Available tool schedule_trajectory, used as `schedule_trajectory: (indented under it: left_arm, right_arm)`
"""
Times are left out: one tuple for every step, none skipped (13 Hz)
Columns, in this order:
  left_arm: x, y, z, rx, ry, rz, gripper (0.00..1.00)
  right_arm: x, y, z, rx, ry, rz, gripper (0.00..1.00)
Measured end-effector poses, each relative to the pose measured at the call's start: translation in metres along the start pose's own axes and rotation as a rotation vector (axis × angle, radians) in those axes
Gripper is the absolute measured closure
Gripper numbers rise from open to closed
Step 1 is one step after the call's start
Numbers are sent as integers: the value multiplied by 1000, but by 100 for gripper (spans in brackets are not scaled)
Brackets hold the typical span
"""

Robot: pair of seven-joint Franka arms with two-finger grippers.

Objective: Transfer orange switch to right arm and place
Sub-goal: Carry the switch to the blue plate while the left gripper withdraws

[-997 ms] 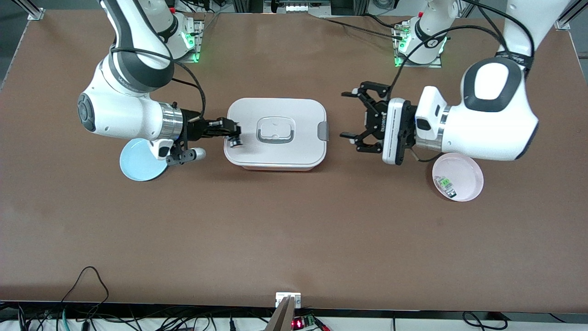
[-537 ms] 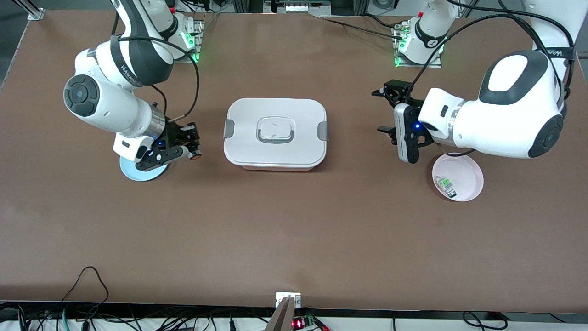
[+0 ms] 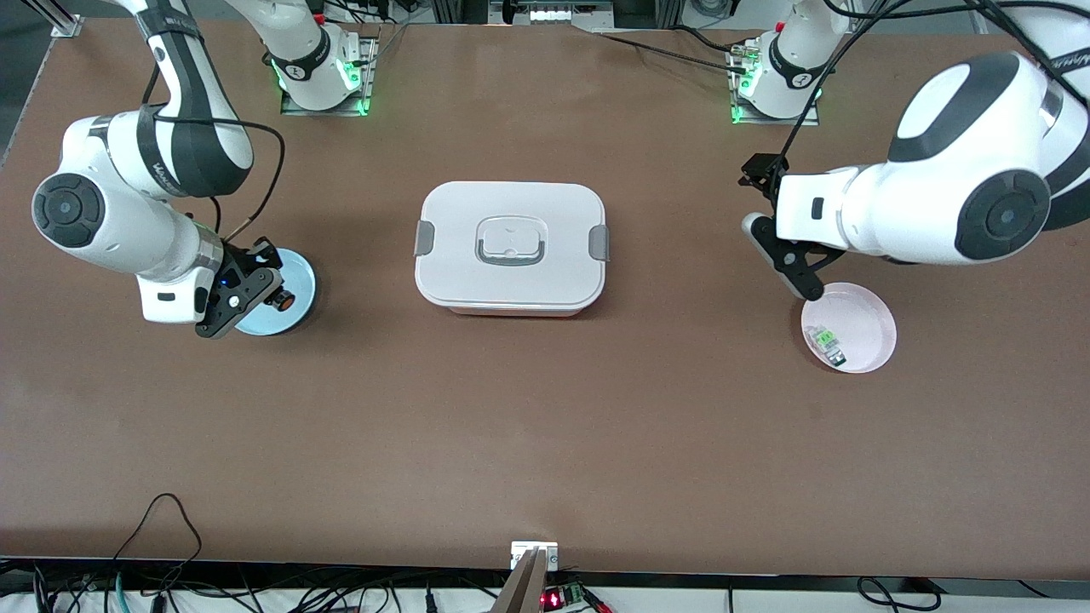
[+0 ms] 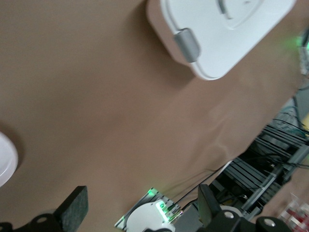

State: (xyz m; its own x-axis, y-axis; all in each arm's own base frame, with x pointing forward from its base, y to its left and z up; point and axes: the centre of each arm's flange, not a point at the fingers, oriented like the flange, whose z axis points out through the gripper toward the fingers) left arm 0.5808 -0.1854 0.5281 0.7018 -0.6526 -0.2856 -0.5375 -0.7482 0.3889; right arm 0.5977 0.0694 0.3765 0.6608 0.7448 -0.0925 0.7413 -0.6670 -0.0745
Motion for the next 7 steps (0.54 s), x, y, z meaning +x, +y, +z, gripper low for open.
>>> schedule_trajectory:
  left_arm:
    - [-12,-2,-14,51,13,-76,0]
    - [-21,-8,-21,81,19,-129,0]
    - [-30,-15,-28,125,24,-188,0]
    - [-38,-17,-37,166,39,-232,0]
    - [-47,-17,-46,204,75,-266,0]
    - [-58,-19,-55,238,127,-293,0]
    - [-72,-24,-63,263,174,-322,0]
  right_arm:
    - [-8,7,17,-14,3,-60,57]
    - [-13,10,28,-23,11,-98,57]
    - [-20,15,41,-36,24,-156,57]
    - [-28,19,53,-50,32,-224,57]
    - [-37,23,65,-59,32,-294,57]
    - [-47,27,74,-61,30,-351,57]
    - [-57,31,82,-55,24,-401,57]
